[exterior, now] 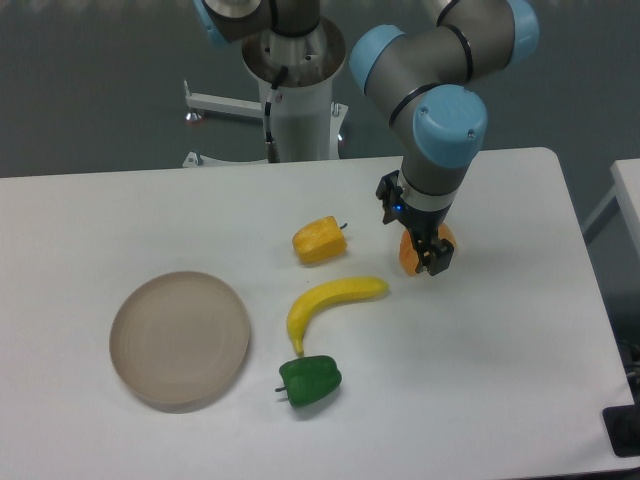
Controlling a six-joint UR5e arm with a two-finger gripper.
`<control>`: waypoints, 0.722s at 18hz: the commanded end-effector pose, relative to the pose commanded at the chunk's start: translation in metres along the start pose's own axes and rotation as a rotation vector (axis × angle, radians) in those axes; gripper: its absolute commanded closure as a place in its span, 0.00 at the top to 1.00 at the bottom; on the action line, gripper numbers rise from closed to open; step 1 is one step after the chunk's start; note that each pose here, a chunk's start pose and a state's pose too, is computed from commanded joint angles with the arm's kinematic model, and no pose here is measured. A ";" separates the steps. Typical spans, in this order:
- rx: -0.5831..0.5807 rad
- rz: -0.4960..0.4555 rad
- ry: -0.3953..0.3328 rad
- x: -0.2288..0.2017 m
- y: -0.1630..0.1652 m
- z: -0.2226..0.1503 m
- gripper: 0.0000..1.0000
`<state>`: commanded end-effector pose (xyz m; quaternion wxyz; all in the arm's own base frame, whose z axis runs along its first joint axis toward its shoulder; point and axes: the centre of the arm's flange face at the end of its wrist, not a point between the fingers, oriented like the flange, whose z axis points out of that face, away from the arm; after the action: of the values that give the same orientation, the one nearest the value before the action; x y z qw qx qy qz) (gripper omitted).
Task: Pick up the green pepper from the table
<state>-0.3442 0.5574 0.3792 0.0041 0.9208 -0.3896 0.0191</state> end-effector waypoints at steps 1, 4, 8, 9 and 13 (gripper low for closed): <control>0.000 0.000 0.000 0.000 0.000 0.000 1.00; -0.002 0.002 -0.002 0.000 -0.001 0.000 1.00; 0.009 -0.004 -0.004 -0.001 -0.001 -0.002 1.00; 0.012 -0.009 -0.010 -0.002 -0.001 -0.003 1.00; 0.038 -0.003 -0.019 -0.011 -0.015 0.007 1.00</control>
<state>-0.3409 0.5754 0.3721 -0.0171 0.9213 -0.3880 0.0179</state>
